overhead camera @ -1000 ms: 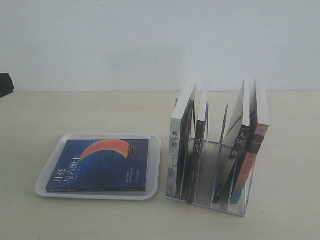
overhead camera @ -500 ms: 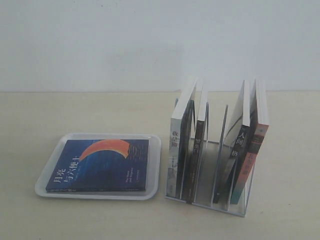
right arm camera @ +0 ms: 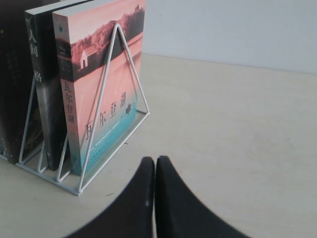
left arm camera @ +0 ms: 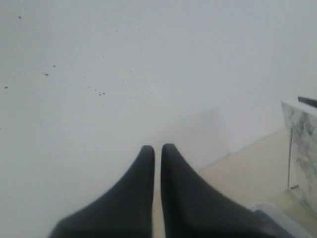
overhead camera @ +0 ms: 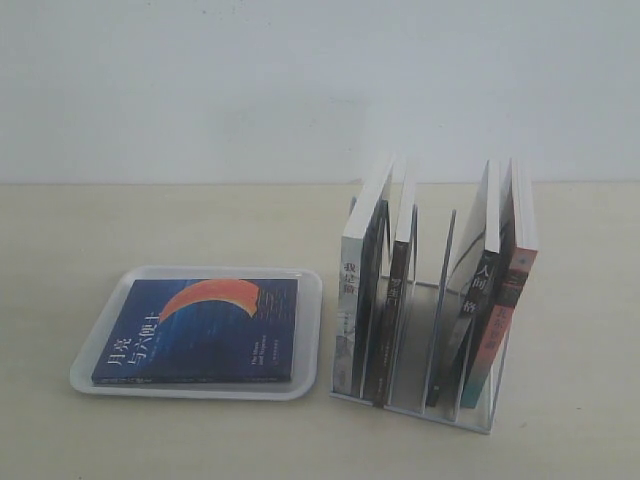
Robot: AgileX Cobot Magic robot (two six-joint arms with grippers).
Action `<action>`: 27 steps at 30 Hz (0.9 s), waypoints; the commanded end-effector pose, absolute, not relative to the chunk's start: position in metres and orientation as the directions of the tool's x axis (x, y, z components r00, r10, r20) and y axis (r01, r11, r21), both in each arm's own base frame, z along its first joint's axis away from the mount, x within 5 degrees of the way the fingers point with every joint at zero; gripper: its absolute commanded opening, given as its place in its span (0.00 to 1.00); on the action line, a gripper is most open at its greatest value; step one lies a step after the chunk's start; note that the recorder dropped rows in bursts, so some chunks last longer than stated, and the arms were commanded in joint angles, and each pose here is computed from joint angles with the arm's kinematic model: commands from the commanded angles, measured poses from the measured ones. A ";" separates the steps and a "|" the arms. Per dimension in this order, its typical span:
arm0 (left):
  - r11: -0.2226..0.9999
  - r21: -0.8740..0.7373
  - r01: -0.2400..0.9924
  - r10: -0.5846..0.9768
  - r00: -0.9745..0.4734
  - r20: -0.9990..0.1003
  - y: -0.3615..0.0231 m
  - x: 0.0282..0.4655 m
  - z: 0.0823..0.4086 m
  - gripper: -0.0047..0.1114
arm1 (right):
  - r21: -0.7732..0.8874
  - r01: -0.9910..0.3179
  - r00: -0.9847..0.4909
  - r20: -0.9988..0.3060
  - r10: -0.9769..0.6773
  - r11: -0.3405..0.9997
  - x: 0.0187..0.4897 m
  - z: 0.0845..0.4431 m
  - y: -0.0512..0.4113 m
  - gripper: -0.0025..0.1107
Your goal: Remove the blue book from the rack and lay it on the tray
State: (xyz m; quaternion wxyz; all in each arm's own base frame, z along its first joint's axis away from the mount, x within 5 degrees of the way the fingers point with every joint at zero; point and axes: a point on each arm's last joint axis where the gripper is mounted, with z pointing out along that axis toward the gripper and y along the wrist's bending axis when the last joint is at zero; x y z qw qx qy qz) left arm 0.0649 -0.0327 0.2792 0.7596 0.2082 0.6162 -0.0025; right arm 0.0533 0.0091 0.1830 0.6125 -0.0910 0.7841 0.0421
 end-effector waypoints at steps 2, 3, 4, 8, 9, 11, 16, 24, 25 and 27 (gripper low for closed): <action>0.949 0.110 0.297 0.033 0.253 -0.967 -0.034 0.052 0.280 0.08 | -0.056 -0.196 -0.216 -0.971 -0.099 0.979 0.053 0.184 0.009 0.02; 0.949 0.062 0.309 -0.017 0.245 -0.969 -0.034 0.051 0.281 0.08 | -0.056 -0.196 -0.216 -0.971 -0.099 0.979 0.053 0.184 0.009 0.02; 0.946 0.004 0.324 -0.074 0.229 -0.971 -0.034 0.050 0.281 0.08 | -0.056 -0.196 -0.216 -0.971 -0.099 0.979 0.053 0.184 0.009 0.02; 0.890 -0.310 0.334 -0.368 0.128 -0.921 -0.030 0.051 0.281 0.08 | -0.056 -0.196 -0.216 -0.971 -0.099 0.979 0.053 0.184 0.009 0.02; 0.873 -0.364 0.324 -0.418 0.114 -0.901 -0.029 0.052 0.280 0.08 | -0.056 -0.196 -0.216 -0.971 -0.099 0.979 0.053 0.184 0.009 0.02; 0.861 -0.427 0.276 -0.470 0.117 -0.875 -0.023 0.053 0.280 0.08 | -0.056 -0.196 -0.216 -0.971 -0.099 0.979 0.053 0.184 0.009 0.02; 0.904 -0.402 0.145 -0.421 0.144 -0.895 -0.012 0.055 0.276 0.08 | -0.056 -0.196 -0.216 -0.971 -0.099 0.979 0.053 0.184 0.009 0.02; 0.955 -0.292 -0.052 -0.290 0.036 -0.956 0.000 0.058 0.257 0.08 | -0.056 -0.196 -0.216 -0.971 -0.099 0.979 0.053 0.184 0.009 0.02; 0.959 -0.276 -0.070 -0.275 0.024 -0.961 0.001 0.058 0.255 0.08 | -0.056 -0.196 -0.216 -0.971 -0.099 0.979 0.053 0.184 0.009 0.02; 0.959 -0.262 -0.113 -0.265 -0.012 -0.964 0.005 0.060 0.242 0.08 | -0.056 -0.196 -0.216 -0.971 -0.099 0.979 0.053 0.184 0.009 0.02</action>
